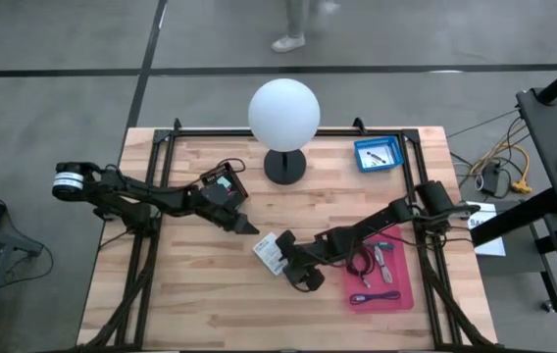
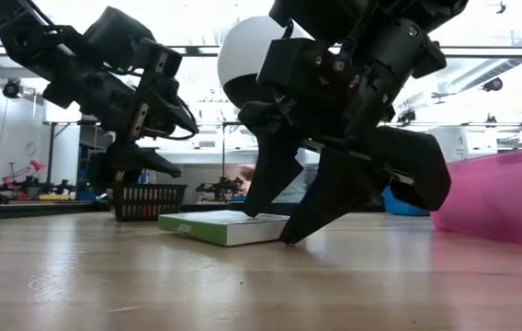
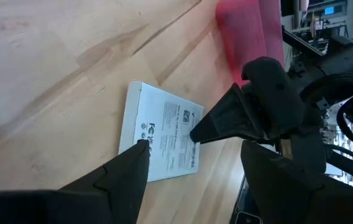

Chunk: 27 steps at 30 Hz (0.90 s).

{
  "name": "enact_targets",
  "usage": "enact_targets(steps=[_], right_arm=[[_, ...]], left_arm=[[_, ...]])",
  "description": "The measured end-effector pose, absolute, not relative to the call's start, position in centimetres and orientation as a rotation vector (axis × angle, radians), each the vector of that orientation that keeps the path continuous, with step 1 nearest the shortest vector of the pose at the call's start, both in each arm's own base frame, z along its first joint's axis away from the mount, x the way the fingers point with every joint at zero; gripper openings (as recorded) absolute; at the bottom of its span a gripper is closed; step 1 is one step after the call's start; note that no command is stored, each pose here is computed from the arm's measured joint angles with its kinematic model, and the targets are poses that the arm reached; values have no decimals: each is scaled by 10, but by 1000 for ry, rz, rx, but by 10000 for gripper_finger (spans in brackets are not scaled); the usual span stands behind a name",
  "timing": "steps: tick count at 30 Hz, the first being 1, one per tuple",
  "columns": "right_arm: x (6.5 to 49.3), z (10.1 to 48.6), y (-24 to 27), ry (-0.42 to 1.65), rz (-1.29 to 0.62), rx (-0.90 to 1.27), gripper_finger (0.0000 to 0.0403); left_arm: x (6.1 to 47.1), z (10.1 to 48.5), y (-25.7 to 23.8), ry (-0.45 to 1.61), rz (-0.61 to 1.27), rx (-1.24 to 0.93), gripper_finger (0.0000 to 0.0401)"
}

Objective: Pick and place items into bin
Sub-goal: Put the white card reader box into the blue bin

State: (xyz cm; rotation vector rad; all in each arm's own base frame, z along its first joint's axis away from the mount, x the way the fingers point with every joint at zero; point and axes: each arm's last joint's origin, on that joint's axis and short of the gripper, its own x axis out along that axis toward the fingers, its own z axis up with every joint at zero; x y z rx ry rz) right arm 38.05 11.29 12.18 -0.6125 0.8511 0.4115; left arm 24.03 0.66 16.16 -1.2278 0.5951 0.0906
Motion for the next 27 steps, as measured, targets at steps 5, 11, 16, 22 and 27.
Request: enact_targets(steps=[5,11,16,22,27], right_arm=[[380,122,113,851,412,-613,223],[380,122,113,853,407,-603,224],[380,122,113,854,402,-592,224],[380,122,113,854,399,-596,223],[380,123,110,866,334,-683,222]], left_arm=[[240,162,1,631,41,-1230,238],[237,147,-3,710,123,-1225,238],[251,131,-6,756,136,-1223,238],[279,117,-9,790,70,-1237,238],[291,106,-10,868,63,-1256,238]])
